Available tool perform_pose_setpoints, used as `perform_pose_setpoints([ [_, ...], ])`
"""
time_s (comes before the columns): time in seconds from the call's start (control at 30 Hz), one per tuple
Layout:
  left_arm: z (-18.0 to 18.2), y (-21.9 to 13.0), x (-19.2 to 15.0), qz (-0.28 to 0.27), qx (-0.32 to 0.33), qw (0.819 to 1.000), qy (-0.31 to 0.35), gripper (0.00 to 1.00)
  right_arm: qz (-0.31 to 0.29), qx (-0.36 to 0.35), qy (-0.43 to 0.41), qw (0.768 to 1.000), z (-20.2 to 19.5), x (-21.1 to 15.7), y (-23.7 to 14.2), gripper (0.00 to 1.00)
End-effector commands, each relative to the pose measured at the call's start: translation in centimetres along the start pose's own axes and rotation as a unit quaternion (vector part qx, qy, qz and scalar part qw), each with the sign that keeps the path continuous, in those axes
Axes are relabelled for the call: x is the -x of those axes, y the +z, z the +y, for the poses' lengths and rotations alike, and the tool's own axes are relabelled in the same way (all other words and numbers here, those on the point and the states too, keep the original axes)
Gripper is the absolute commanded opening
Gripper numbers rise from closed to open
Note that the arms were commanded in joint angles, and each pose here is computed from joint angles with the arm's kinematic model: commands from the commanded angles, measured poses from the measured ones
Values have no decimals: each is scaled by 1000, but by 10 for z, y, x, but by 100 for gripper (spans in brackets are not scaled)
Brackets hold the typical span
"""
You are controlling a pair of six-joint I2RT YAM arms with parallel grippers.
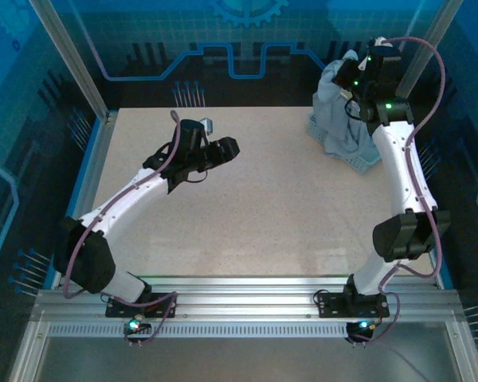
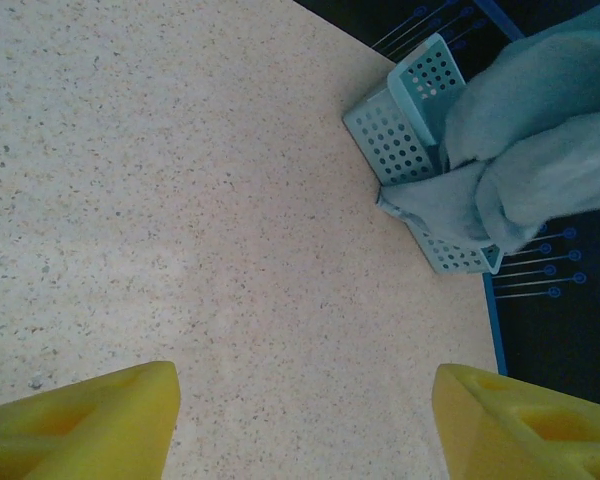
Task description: Fold and stack the t-shirts
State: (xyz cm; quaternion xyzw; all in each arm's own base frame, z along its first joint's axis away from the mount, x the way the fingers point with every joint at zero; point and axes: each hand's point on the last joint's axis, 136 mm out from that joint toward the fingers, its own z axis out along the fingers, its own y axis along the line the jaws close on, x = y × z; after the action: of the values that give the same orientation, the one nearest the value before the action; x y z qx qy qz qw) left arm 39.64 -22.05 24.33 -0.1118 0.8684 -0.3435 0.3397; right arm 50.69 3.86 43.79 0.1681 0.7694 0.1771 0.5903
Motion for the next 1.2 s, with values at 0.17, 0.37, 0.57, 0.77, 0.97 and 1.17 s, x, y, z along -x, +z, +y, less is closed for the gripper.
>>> perform_pose_setpoints([
  [0.17, 4, -28, -9, -7, 3, 1000, 0, 69, -55, 158, -45, 985, 114, 34, -84, 0],
  [0.37, 11, -46, -18, -12, 10, 1000, -8, 69, -45, 221, -57, 973, 164, 18, -118, 0],
  [0.57, 14, -71, -13, -31, 35, 999, -6, 70, 0, 248, -75, 966, 197, -29, -126, 0],
  [0.77, 12, -103, 3, -65, 67, 996, 7, 69, 60, 242, -81, 965, 208, -93, -114, 0],
  [0.97, 18, -110, -5, -56, 76, 995, 13, 69, 117, 223, -84, 964, 207, -153, -97, 0],
  [1.17, 28, -118, -12, -52, 93, 994, 18, 68, 192, 182, -86, 960, 184, -219, -73, 0],
])
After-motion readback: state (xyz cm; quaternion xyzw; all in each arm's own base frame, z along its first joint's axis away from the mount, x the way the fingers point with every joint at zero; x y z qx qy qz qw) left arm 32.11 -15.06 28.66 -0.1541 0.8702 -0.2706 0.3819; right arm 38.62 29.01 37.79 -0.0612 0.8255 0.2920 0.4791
